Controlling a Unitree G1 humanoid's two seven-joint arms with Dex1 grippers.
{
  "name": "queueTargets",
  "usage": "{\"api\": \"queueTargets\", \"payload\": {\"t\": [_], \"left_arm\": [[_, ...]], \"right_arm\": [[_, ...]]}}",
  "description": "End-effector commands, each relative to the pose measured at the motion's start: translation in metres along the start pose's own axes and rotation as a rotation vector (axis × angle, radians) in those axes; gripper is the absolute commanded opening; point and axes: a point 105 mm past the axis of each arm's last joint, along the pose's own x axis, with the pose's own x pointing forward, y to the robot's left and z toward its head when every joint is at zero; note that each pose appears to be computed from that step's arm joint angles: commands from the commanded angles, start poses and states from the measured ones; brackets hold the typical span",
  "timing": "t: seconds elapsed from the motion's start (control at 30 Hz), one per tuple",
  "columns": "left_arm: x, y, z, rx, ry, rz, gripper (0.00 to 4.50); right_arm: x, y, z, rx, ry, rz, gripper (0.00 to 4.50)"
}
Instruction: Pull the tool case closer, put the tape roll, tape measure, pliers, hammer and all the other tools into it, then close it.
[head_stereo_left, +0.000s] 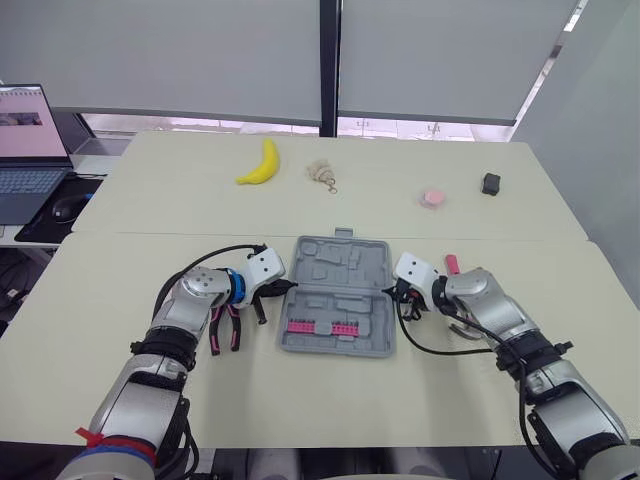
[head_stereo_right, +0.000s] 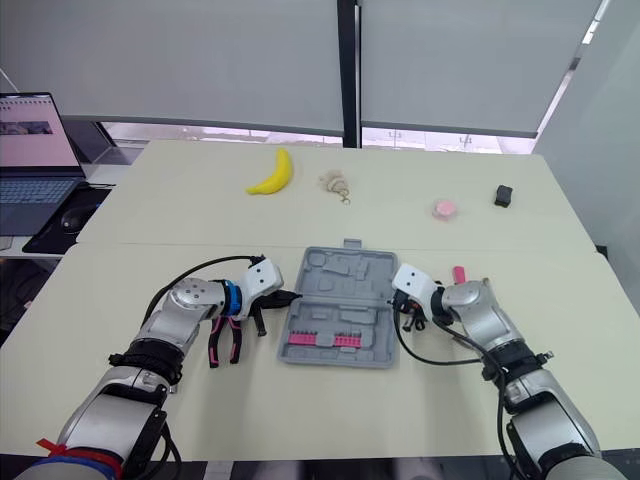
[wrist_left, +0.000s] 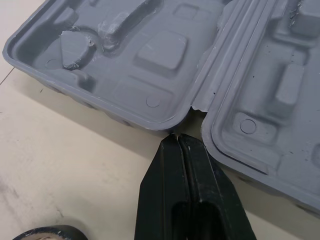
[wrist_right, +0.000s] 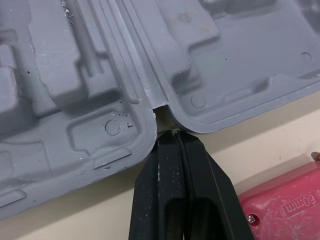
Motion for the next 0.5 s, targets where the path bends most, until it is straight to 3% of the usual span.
{"api": "queueTargets", "payload": {"t": [0.03,0.5], "left_arm": [[0.003,-0.006,0.018,0.035,-0.058,-0.039,0.00],[-0.003,-0.048,0.014,0.006,-0.053,-0.173,0.00]], "right_arm": [[-0.001,0.008,0.016,-0.026,-0.055,0.034,0.01],[-0.023,0.046,0.010,0.029,-0.066,0.086,0.01]]}}
